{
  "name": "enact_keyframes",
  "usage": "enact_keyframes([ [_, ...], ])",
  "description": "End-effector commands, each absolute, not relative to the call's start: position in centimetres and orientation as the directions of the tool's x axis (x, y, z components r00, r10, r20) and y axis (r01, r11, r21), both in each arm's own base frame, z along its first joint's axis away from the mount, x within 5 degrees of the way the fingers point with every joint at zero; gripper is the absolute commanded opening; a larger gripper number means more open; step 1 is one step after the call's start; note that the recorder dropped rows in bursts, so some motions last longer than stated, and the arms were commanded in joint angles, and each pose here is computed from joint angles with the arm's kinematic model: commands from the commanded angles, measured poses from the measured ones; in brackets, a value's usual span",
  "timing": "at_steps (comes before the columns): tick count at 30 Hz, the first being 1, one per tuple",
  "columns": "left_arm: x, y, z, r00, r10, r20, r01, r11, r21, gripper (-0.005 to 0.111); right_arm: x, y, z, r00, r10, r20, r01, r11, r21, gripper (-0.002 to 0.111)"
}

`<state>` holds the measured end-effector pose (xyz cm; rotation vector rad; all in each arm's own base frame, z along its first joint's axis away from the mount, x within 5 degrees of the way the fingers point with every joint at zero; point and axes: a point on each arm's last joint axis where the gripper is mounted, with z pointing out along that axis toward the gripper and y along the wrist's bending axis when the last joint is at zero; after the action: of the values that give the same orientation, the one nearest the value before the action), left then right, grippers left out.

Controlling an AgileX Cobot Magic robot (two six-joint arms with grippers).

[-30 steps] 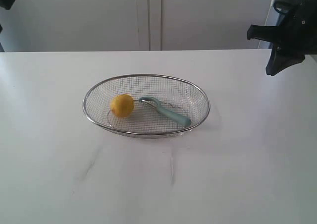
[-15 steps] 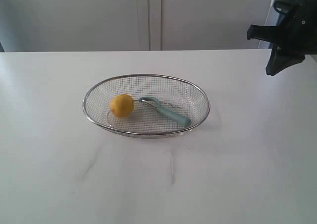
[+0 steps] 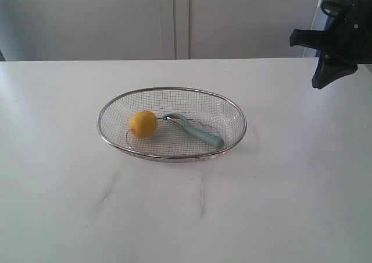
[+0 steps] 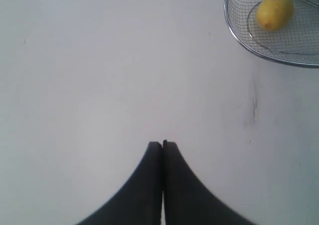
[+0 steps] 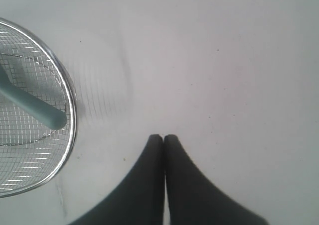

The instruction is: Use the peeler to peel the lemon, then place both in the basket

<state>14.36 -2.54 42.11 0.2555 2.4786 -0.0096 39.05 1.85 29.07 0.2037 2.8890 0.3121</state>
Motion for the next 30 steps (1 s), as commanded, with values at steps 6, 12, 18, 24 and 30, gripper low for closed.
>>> enact_keyframes([
  [6,9.5,-1.4,41.1,-0.761,0.166,-0.627,0.169,0.984,0.055,0.000,38.9,1.6,29.6,-0.961,0.161,-0.226,0.109,0.968,0.226,0.000],
  [12,7.0,-0.8,41.0,-0.722,0.158,-0.674,0.164,0.985,0.054,0.000,38.9,1.6,29.6,-0.961,0.161,-0.226,0.109,0.968,0.226,0.000],
  [18,5.1,-0.4,41.2,-0.685,0.149,-0.713,0.161,0.986,0.052,0.000,38.9,1.7,29.7,-0.961,0.161,-0.226,0.109,0.967,0.229,0.000],
  [24,3.6,-0.1,41.4,-0.647,0.141,-0.749,0.159,0.986,0.049,0.000,38.9,1.7,29.7,-0.961,0.161,-0.226,0.109,0.967,0.229,0.000],
  [30,0.9,0.7,41.6,-0.573,0.132,-0.809,0.135,0.989,0.065,0.000,38.9,1.7,29.7,-0.961,0.161,-0.226,0.109,0.967,0.229,0.000],
])
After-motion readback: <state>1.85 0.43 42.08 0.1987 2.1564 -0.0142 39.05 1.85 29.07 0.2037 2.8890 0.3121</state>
